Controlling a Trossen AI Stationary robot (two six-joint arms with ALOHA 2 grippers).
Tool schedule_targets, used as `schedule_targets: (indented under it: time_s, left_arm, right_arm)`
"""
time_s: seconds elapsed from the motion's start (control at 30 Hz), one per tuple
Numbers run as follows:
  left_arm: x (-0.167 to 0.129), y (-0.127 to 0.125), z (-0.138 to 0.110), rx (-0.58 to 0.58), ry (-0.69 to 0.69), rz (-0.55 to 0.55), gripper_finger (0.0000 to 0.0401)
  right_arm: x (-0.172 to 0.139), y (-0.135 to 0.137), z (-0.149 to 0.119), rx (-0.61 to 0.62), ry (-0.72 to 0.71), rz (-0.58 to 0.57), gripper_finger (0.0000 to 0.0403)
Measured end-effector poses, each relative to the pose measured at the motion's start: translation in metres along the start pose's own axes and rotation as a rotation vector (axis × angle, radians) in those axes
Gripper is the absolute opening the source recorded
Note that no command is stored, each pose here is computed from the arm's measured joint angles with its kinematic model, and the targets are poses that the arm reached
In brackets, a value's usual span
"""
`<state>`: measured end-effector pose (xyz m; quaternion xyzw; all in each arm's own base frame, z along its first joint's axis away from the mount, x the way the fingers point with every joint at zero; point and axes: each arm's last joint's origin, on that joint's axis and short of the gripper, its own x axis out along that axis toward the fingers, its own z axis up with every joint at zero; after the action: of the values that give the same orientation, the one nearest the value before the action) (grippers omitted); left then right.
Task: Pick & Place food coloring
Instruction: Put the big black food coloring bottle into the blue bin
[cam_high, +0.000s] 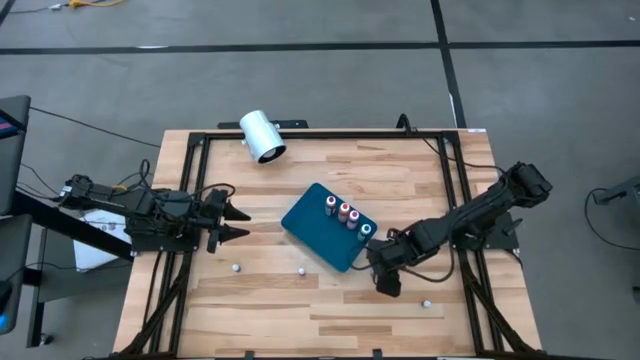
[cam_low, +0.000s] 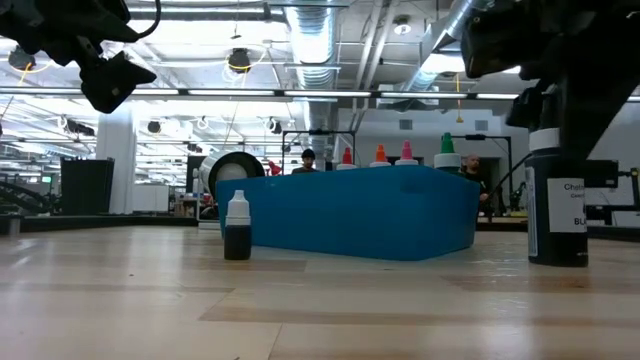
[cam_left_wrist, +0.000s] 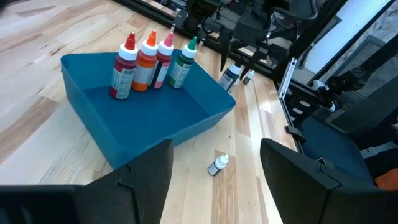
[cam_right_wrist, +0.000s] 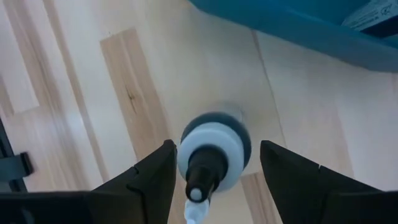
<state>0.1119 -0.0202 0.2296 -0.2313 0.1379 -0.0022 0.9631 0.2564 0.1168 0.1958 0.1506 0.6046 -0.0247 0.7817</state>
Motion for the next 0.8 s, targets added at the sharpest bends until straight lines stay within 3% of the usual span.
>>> schedule_targets:
  time_s: [0.53,0.8]
  left_arm:
    - [0.0001,0.0004,-0.0008,0.000,0.009,0.004,0.0233]
    - [0.0000,0.0007,-0.0013,0.001,0.014,0.007,0.0233]
  right_arm:
    - [-0.0006,-0.0085,0.0084,0.039,-0.023,-0.002,0.0215]
    - [-0.0009,-0.0074,0.0098,0.038,-0.038,0.010,0.0154]
